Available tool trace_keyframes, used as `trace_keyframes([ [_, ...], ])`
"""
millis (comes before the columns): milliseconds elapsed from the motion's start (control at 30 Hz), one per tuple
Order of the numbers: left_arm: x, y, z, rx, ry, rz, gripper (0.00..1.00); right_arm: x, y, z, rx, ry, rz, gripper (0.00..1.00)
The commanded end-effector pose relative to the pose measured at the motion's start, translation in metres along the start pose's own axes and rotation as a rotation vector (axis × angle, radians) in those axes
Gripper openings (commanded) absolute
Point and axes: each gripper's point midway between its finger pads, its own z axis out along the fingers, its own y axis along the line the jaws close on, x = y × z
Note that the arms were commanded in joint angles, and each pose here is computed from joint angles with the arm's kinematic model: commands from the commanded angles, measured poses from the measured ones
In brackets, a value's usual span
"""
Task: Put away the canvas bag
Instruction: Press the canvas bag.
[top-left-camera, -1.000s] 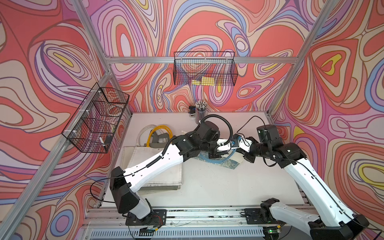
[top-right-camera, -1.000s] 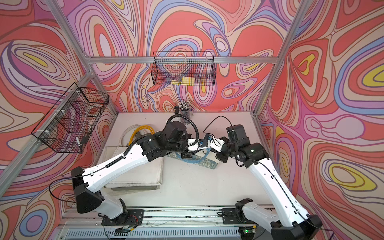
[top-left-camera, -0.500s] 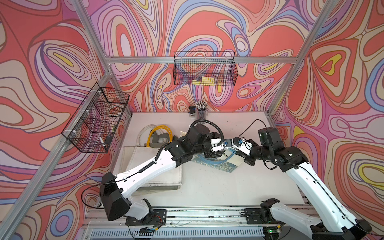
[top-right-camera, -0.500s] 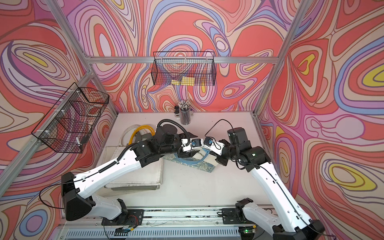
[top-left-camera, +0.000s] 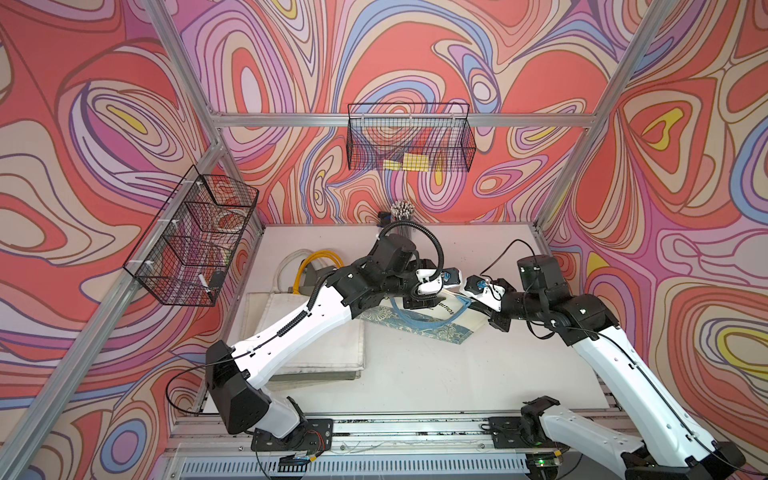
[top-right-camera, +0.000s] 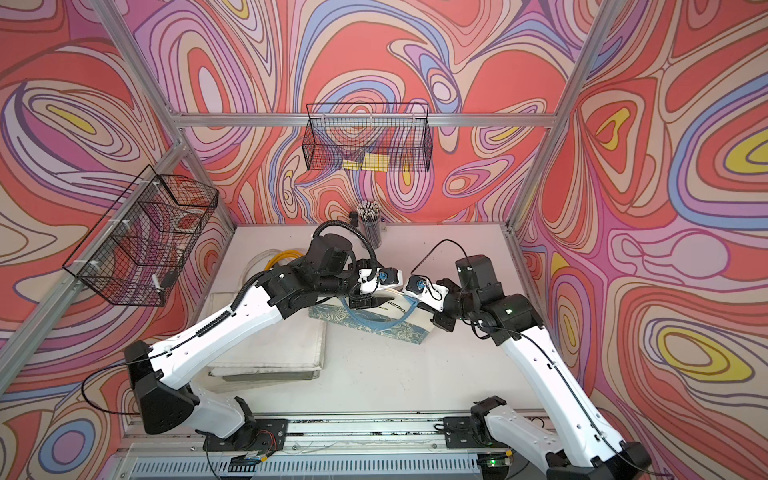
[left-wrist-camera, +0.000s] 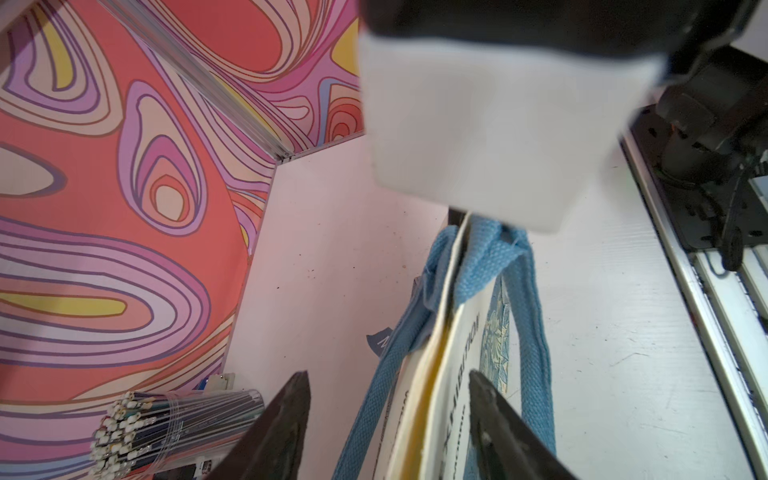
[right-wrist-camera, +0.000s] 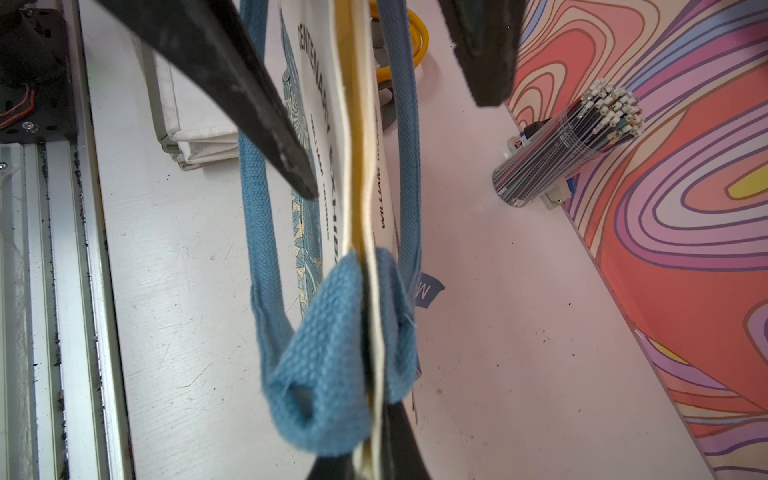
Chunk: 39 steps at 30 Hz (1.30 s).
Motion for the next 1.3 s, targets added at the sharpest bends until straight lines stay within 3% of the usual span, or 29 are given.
trace_keyframes([
  [0,0.017,-0.016,0.003,0.096,0.074,0.011,0.55,-0.031,-0.014,-0.012,0.064,-0.116,-0.05,0.0],
  [100,0.021,-0.014,0.002,0.095,0.098,0.023,0.41,-0.034,-0.019,-0.014,0.093,-0.128,-0.051,0.0],
  [233,0.025,-0.012,0.001,0.105,0.121,0.026,0.0,-0.036,-0.021,-0.015,0.118,-0.15,-0.046,0.0],
  [300,0.026,-0.011,0.001,0.102,0.132,0.031,0.0,-0.037,-0.021,-0.016,0.12,-0.158,-0.039,0.0],
  [400,0.022,-0.008,-0.003,0.086,0.107,0.051,0.0,-0.03,-0.024,-0.013,0.132,-0.126,0.019,0.11],
  [533,0.01,-0.003,-0.019,0.058,-0.01,0.089,0.0,-0.016,-0.013,-0.01,0.049,-0.069,0.131,0.42],
  [633,-0.002,0.004,-0.037,0.034,-0.135,0.089,0.0,-0.027,-0.007,-0.019,0.042,-0.141,0.174,0.69],
  [700,-0.008,0.009,-0.047,0.018,-0.193,0.094,0.0,-0.035,-0.007,-0.028,0.064,-0.199,0.191,0.8],
  [1000,-0.025,0.02,-0.076,0.029,-0.345,0.094,0.0,-0.039,0.0,-0.044,0.083,-0.259,0.258,0.95],
  [1267,-0.021,0.016,-0.09,0.043,-0.341,0.121,0.0,-0.036,-0.009,-0.052,0.169,-0.268,0.251,0.98],
])
